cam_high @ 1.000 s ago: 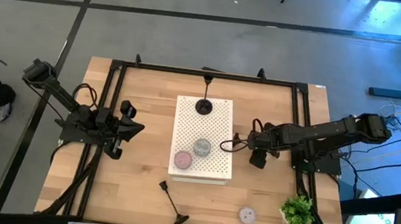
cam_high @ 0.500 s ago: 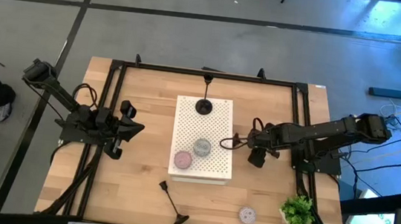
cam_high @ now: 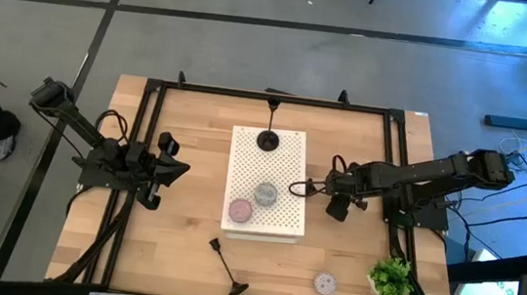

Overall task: Pick & Place candle stick holders
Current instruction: Put the top black candle holder on the shelf

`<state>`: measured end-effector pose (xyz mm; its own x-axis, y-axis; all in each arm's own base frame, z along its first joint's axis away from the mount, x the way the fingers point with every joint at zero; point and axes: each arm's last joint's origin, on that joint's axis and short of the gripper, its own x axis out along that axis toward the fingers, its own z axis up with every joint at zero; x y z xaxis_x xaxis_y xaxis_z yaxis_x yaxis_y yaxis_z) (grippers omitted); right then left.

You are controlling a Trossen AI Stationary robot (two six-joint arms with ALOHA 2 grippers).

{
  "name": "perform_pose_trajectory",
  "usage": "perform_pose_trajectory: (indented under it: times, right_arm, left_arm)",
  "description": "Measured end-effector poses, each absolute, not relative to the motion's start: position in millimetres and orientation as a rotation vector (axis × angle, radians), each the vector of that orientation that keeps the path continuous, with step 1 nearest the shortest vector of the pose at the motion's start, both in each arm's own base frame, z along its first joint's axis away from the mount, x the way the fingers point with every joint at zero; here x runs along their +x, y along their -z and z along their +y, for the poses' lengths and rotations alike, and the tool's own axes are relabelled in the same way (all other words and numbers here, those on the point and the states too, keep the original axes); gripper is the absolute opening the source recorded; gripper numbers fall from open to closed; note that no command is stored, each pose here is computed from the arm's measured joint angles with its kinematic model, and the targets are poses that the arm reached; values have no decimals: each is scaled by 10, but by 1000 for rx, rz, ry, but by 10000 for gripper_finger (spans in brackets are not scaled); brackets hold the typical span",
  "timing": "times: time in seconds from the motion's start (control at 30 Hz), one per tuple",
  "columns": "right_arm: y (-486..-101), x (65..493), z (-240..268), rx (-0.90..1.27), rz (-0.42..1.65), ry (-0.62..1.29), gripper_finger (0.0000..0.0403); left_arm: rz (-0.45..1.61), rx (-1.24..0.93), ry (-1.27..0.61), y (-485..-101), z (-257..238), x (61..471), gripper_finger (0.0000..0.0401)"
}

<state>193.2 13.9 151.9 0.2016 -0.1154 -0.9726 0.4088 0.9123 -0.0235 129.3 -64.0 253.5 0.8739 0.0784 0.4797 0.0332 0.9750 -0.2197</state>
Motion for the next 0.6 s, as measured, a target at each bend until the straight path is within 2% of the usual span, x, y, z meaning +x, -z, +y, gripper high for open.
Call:
perform_pose_trajectory:
  times: [0.4,0.6]
  right_arm:
    - [-1351,1969,155,265,1428,354,133]
    - [-1333,1977,161,274,1442,340,113]
  left_arm:
    - [-509,-225,-20,-2536,-641,1293,4]
    - [-510,-224,-16,-2536,-642,1292,6]
